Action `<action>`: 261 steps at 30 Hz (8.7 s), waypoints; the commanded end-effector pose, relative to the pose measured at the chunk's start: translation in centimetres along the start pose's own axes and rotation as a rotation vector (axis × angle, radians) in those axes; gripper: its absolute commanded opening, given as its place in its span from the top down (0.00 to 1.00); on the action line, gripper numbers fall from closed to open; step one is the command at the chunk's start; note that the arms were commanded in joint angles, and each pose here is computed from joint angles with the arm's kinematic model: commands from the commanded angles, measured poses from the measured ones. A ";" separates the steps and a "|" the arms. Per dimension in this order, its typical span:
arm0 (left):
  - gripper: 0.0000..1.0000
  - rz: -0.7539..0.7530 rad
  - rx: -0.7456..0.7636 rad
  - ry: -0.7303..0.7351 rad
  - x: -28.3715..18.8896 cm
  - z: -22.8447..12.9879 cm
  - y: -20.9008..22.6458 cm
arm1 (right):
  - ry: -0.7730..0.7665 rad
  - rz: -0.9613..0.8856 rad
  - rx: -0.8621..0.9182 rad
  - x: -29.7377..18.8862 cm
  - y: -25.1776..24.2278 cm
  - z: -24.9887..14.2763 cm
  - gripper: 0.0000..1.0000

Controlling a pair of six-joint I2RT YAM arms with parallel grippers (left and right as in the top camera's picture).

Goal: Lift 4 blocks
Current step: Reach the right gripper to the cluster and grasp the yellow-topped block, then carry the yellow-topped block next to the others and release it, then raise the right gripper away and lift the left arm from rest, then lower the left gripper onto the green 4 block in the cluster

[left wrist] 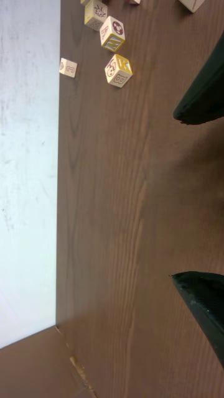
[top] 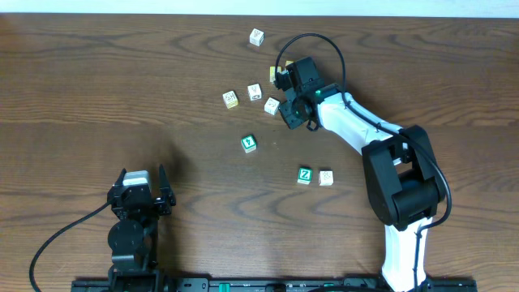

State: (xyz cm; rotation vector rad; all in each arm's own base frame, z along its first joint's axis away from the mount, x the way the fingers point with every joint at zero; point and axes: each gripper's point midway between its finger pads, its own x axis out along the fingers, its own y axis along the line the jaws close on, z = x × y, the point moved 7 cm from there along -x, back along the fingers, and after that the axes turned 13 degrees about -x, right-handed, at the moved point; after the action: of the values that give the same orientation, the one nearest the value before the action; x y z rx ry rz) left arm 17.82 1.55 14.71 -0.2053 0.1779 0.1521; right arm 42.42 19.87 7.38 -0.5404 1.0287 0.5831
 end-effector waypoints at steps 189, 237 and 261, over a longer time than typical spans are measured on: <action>0.34 -0.104 -0.097 0.859 13.1 -4.0 -21.4 | -0.046 -0.079 0.595 -16.0 -7.7 -13.1 0.36; 0.33 0.238 -0.326 0.823 12.5 -8.2 -21.0 | -0.058 -0.064 0.593 -16.0 -7.6 -12.9 0.41; 0.64 0.211 -0.175 0.861 12.1 -8.6 -20.5 | -0.059 -0.064 0.593 -16.0 -7.6 -12.9 0.42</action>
State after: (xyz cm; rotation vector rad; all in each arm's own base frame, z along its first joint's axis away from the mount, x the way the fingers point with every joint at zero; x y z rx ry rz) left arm 31.32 -18.44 7.68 -0.4572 1.0525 0.3055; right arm 32.68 2.79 16.87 -0.0242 1.0856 0.2052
